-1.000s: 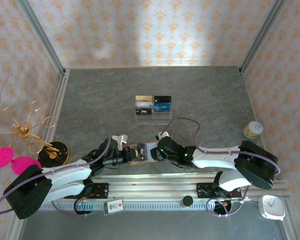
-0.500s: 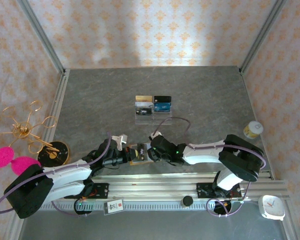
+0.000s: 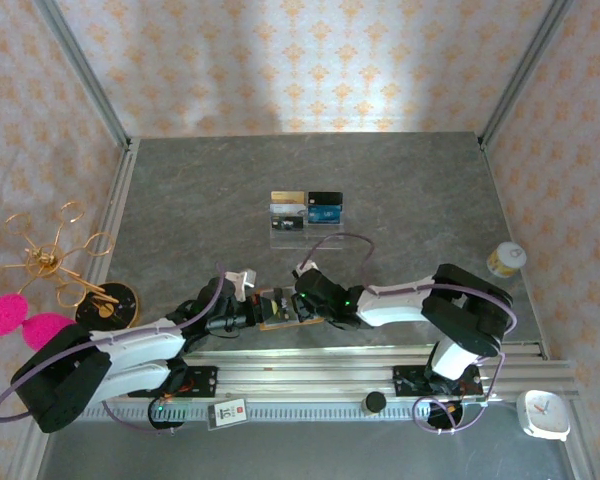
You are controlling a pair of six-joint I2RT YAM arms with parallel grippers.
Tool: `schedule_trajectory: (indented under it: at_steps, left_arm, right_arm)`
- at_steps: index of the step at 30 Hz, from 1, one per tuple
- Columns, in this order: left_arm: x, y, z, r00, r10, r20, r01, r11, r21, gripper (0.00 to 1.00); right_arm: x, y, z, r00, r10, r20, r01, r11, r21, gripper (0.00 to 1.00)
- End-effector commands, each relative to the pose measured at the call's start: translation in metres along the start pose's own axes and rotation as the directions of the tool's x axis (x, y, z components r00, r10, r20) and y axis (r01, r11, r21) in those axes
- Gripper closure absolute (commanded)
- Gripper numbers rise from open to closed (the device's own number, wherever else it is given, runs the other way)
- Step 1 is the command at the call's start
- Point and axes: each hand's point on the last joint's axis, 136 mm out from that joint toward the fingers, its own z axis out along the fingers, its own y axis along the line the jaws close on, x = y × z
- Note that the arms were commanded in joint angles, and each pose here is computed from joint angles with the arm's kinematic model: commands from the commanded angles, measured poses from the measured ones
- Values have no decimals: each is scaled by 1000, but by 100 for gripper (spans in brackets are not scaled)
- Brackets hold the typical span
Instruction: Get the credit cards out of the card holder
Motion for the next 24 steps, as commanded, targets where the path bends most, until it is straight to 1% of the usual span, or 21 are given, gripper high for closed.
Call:
schedule_trajectory:
  at_steps: [1,3,10,14,20,22,24]
  left_arm:
    - [-6,-8,0,1000,3,17,-4,999,39,89]
    - [-7,-9,0,1000,-3,24,2,999,45,83]
    - [-9,-14,6,1000,-14,19,13,997,70,73]
    - [-12,-16,6,999,-16,29,14,997,80,72]
    - [-18,-30,1,997,-32,65,21,988,156,72]
    - [-18,-30,1,997,-35,64,25,987,156,74]
    - [-17,-26,2,997,-42,62,33,990,138,79]
  right_arm:
    - [44,-18,10,990,3,-143,4,999,49,89]
    - [46,-17,10,989,5,-146,0,999,36,90]
    - [50,-13,11,988,9,-157,-7,1000,13,92]
    - [53,-11,12,986,11,-165,-12,1000,-5,92]
    - [57,-8,13,985,13,-175,-19,999,-28,92]
    - [56,-9,13,985,13,-170,-18,1000,-25,92]
    - [55,-10,13,986,14,-167,-17,1000,-16,92]
